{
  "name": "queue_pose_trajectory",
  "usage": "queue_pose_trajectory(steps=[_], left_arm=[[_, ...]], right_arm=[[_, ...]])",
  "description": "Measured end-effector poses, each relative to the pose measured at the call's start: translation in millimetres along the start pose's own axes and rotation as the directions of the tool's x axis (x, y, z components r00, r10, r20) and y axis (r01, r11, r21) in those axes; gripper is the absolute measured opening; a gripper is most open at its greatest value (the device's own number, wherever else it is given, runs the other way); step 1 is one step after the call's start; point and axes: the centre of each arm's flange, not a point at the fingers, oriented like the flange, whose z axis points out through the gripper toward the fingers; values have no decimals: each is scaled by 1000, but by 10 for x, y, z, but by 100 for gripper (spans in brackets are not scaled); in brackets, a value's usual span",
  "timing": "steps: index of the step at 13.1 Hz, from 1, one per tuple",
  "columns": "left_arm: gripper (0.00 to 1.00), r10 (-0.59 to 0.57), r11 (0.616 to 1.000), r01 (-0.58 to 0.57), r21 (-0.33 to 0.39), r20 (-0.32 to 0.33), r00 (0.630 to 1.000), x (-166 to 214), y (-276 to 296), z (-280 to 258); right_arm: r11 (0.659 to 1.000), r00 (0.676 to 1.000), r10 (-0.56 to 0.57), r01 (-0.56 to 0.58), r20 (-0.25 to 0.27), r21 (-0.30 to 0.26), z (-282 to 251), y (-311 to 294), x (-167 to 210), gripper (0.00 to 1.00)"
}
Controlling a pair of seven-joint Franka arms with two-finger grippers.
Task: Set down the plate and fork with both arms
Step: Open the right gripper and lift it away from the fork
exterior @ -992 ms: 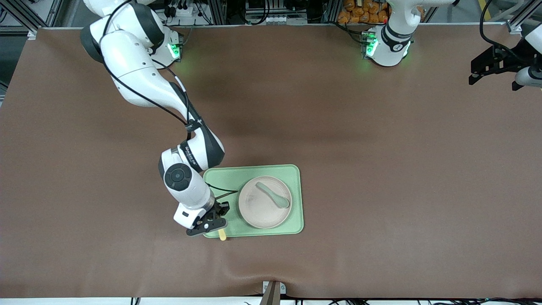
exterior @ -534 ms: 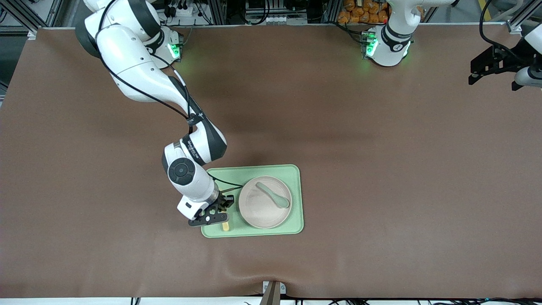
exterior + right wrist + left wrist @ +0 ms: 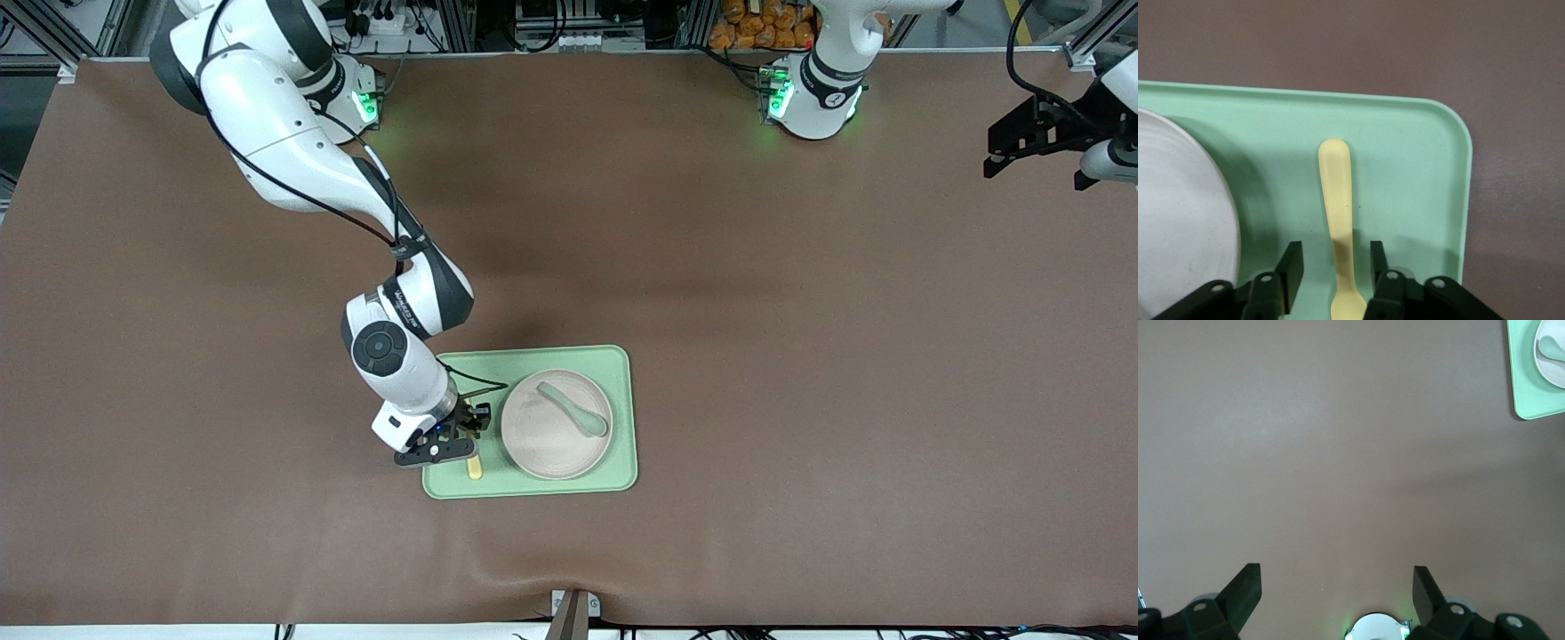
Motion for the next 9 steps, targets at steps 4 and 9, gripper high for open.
queue_pose_trajectory(steps=[4,9], left_arm=[[100,0,1000,0,0,0,1000,0,0,0],[100,0,1000,0,0,0,1000,0,0,-2]], right_arm=[[999,998,40,-38,48,-32,-530,228,279,94],[987,988,155,-156,15,26,-1428,981,634,100]])
